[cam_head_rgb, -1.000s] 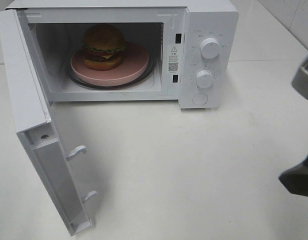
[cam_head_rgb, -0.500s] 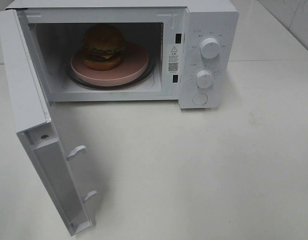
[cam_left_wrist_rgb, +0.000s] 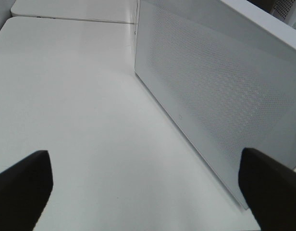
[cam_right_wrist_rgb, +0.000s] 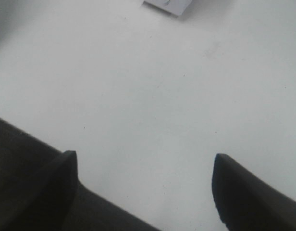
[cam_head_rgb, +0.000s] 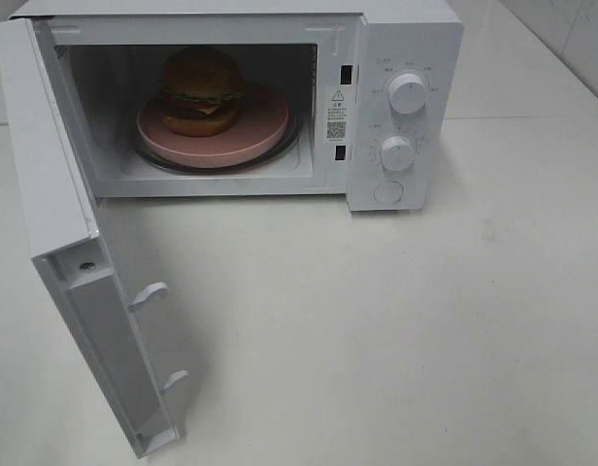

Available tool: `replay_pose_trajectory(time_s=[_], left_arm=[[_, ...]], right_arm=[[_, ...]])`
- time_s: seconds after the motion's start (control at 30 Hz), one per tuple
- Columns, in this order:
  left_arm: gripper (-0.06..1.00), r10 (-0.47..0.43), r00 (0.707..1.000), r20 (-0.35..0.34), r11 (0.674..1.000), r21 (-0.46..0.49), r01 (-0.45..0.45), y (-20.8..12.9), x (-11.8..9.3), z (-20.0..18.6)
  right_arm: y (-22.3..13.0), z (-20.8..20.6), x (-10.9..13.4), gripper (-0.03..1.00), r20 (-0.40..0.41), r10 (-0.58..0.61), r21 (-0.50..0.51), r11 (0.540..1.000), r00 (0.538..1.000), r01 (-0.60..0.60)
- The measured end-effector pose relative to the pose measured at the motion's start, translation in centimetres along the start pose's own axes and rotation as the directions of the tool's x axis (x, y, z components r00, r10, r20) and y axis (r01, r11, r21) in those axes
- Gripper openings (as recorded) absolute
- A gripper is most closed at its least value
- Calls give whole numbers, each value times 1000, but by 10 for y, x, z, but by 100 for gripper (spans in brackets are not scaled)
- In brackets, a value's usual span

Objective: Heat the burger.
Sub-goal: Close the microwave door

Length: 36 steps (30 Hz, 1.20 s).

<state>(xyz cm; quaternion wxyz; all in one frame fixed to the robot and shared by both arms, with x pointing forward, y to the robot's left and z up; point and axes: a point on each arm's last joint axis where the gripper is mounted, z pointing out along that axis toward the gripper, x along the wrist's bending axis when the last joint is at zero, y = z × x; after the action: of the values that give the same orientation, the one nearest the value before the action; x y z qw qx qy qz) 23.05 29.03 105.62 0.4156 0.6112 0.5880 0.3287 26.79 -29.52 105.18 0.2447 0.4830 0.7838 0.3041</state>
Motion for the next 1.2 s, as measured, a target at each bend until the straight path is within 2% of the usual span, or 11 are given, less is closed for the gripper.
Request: replay_pose_trajectory(time_s=[0.3,0.57,0.83,1.2], left_arm=[[97,0,1000,0,1000,0,0,0,0,0],[97,0,1000,0,1000,0,0,0,0,0],[97,0,1000,0,1000,0,0,0,0,0],[97,0,1000,0,1000,0,0,0,0,0]], right_arm=[[-9,-4,-2,75,111,138,-77,988,984,-130],[-21,-19,-1,75,220,257,-197,957,941,-215],[-28,-26,2,75,248,295,-263,937,923,-229],[-28,-26,3,75,250,299,-268,935,921,-231]])
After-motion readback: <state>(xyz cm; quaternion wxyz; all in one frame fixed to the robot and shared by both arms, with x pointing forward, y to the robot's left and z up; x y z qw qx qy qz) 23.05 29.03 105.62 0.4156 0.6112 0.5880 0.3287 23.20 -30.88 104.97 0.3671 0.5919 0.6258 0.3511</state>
